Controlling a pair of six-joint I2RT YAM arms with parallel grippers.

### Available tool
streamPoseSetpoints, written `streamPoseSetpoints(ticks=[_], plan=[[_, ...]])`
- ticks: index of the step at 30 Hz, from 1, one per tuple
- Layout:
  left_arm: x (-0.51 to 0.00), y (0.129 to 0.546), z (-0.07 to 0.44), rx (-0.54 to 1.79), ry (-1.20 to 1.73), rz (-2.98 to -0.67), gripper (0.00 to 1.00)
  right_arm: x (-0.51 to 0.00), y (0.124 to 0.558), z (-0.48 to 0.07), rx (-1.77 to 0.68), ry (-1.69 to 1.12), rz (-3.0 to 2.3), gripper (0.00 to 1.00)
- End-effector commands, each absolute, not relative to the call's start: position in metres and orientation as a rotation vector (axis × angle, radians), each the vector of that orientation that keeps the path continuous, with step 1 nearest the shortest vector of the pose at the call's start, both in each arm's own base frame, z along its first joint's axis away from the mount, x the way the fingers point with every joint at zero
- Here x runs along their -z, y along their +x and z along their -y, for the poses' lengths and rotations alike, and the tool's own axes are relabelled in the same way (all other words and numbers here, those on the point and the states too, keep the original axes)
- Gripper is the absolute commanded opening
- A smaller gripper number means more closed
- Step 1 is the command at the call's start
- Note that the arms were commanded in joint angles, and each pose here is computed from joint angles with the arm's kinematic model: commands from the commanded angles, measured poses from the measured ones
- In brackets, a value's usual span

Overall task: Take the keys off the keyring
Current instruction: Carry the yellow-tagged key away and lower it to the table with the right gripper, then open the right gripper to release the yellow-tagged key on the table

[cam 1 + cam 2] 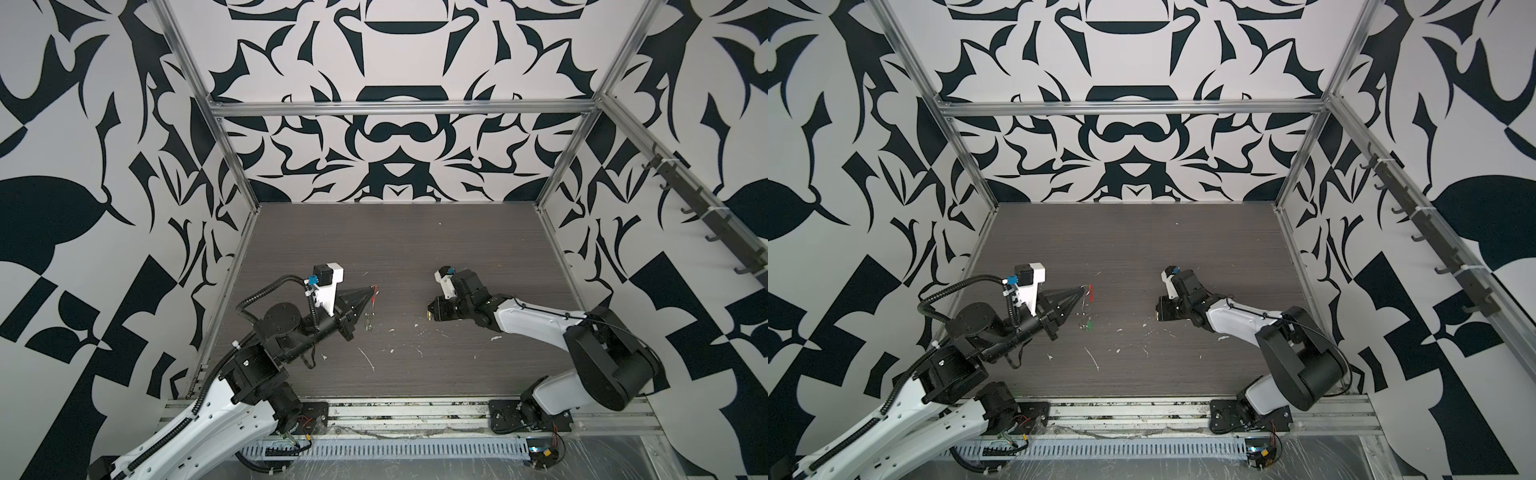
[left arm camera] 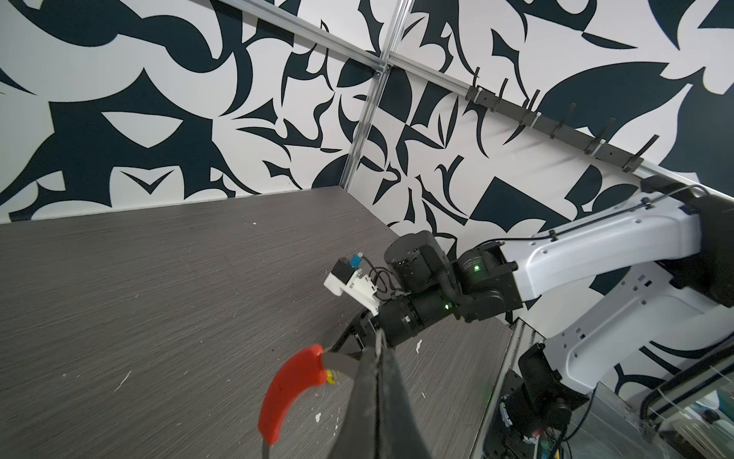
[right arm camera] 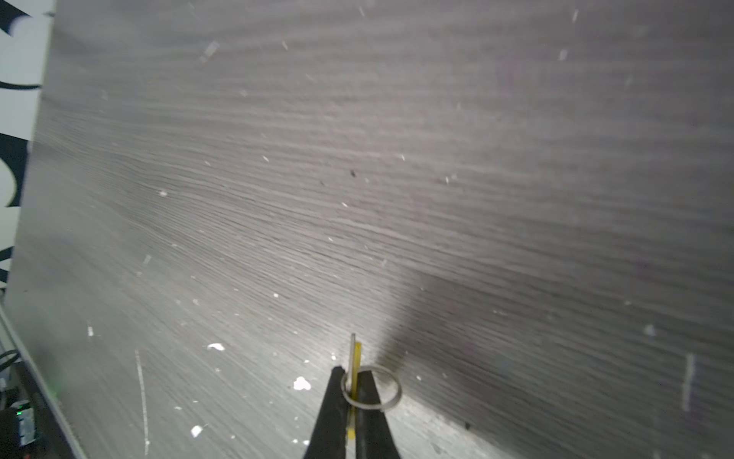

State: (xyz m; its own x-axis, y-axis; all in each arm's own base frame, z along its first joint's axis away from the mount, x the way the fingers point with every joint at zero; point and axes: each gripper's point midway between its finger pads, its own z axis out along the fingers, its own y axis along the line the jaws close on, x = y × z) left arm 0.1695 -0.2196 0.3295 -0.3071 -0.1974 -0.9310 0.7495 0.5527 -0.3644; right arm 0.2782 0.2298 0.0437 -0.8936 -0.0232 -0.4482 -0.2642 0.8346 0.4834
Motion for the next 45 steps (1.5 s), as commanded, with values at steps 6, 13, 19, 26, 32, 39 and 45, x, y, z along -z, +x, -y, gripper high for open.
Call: streamPoseSetpoints(ticks=[6, 13, 19, 26, 32, 39, 45], plan=[[-0.33, 0.168, 0.225, 1.058, 0.473, -1.593, 0.0, -0.02, 0.28, -0.225, -0.727, -0.134, -2.64, 0.0], [-0.329, 0.168, 0.225, 1.06, 0.471, -1.595, 0.0, -0.008, 0.279, -0.218, -0.676, -0.07, -2.685, 0.1], [-0.327, 0.169, 0.225, 1.061, 0.463, -1.598, 0.0, -0.006, 0.277, -0.207, -0.612, -0.013, -2.701, 0.37], [-0.327, 0.169, 0.223, 1.059, 0.448, -1.606, 0.0, -0.046, 0.279, -0.196, -0.606, 0.037, -2.6, 0.69], [-0.332, 0.172, 0.223, 1.074, 0.411, -1.614, 0.0, -0.136, 0.269, -0.228, -0.904, -0.149, -2.318, 0.71], [-0.342, 0.184, 0.225, 1.06, 0.35, -1.668, 0.0, -0.221, 0.221, -0.273, -1.012, -0.5, -1.952, 0.71], [-0.355, 0.192, 0.215, 1.039, 0.249, -1.66, 0.0, -0.268, 0.19, -0.298, -1.073, -0.618, -1.722, 0.71]])
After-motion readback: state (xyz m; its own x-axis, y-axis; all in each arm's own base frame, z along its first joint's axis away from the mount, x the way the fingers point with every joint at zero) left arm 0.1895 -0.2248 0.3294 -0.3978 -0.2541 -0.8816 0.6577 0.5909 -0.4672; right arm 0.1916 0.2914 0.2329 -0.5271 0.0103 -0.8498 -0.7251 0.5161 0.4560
